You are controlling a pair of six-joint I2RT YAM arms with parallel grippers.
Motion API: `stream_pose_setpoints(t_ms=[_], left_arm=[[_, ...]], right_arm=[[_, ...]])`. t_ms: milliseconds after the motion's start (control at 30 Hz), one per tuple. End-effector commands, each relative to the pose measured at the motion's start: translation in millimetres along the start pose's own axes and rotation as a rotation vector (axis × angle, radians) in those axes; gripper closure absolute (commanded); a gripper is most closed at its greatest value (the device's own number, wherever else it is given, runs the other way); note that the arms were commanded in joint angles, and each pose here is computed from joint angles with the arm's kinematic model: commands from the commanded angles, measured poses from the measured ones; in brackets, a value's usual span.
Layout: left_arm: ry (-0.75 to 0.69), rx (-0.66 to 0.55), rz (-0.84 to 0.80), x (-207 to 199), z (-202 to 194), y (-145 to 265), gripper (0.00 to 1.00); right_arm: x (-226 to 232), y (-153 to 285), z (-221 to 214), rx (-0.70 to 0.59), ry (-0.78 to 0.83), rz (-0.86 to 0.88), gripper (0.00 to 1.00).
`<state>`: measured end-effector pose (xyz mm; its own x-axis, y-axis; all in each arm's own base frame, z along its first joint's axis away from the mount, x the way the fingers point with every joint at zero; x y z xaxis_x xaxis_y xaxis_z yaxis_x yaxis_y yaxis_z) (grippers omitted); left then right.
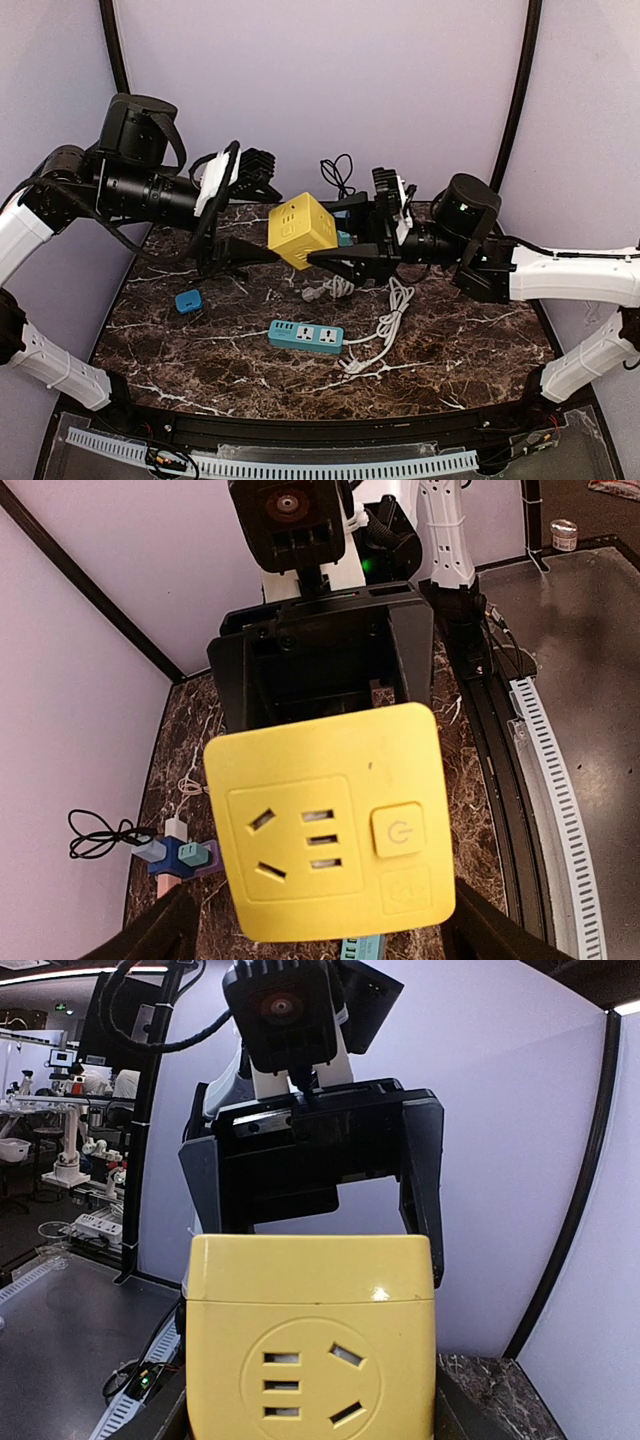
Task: Insert the plug
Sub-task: Adjust the plug.
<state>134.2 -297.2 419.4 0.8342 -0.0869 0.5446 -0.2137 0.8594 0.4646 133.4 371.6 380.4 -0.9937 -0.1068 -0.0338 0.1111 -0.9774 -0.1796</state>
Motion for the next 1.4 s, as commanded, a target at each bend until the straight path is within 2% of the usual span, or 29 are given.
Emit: stream_pose_setpoints(t_ms=[0, 200, 467, 533, 567, 600, 633, 667, 733, 767, 800, 867, 900, 1000, 1067, 1367], left_arm=[[0.049, -0.041, 0.008, 1.4, 9.9, 6.9, 0.16], [0.119, -0.037, -0.026, -2.0, 7.0, -3.3, 0.16], [0.145, 0.028, -0.022, 1.4, -2.4, -15.6, 0.23], [0.148, 0.028, -0.02, 2.8, -1.6, -16.4, 0.31], [0.149, 0.025, -0.019, 3.3, -0.8, -16.2, 0.42], [0.148, 0.021, -0.015, 4.5, 0.5, -15.2, 0.48], [0.148, 0.021, -0.013, 5.0, 0.8, -15.0, 0.61], [0.146, 0.02, -0.011, 5.2, 1.5, -14.0, 0.67], [0.147, 0.025, 0.0, 6.4, 0.9, -13.3, 0.91], [0.152, 0.027, 0.005, 7.0, 0.5, -12.5, 0.95], [0.158, 0.038, 0.02, 8.9, -1.3, -12.8, 0.97], [0.181, 0.058, 0.068, 15.8, -3.2, -11.6, 0.99], [0.194, 0.068, 0.088, 18.6, -4.2, -11.4, 0.99], [0.228, 0.113, 0.157, 30.1, -11.0, -7.6, 0.99], [0.287, 0.121, 0.147, 33.4, -17.2, -5.8, 0.99], [0.767, 0.146, 0.24, 84.1, -74.3, -6.9, 0.99]], right_arm=[[-2.9, -6.1, 15.7, -0.046, 0.022, -0.001, 1.0], [-5.7, -7.8, 15.7, -0.053, 0.018, -0.014, 1.0], [-5.8, -8.5, 15.7, -0.052, 0.011, -0.009, 1.0], [-6.3, -9.0, 15.2, -0.048, 0.009, -0.011, 1.0], [-7.2, -9.1, 14.2, -0.044, 0.006, -0.014, 1.0], [-7.3, -9.5, 13.8, -0.042, 0.004, -0.015, 1.0], [-7.4, -9.7, 12.9, -0.039, 0.001, -0.017, 1.0], [-8.5, -9.5, 12.2, -0.036, -0.002, -0.022, 1.0], [-10.5, -9.7, 11.6, -0.029, -0.012, -0.035, 1.0], [-12.1, -10.0, 10.3, -0.019, -0.021, -0.047, 0.95], [-14.1, -9.7, 9.5, -0.009, -0.025, -0.062, 0.81], [-19.2, -7.2, 6.3, 0.024, -0.032, -0.113, 0.24], [-21.7, -4.2, 4.1, 0.039, -0.034, -0.145, 0.04], [-22.8, 11.4, 4.3, 0.053, -0.011, -0.232, 0.01], [-18.9, 23.4, 6.2, 0.061, 0.01, -0.266, 0.01], [-21.5, 69.4, -10.2, 0.125, 0.017, -0.49, 0.01]])
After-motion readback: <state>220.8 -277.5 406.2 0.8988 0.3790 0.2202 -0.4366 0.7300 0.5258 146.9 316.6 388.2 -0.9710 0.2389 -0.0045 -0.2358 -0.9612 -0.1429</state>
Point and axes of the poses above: each gripper's point midway between its finger pads, its own y axis back along the fingers, its own x axis along the line the jaws close on, z = x × y, the point moved 4 cm from there along y, back along the fingers, and after that the axes turned 12 degrees about -y, right-handed, at the moved point
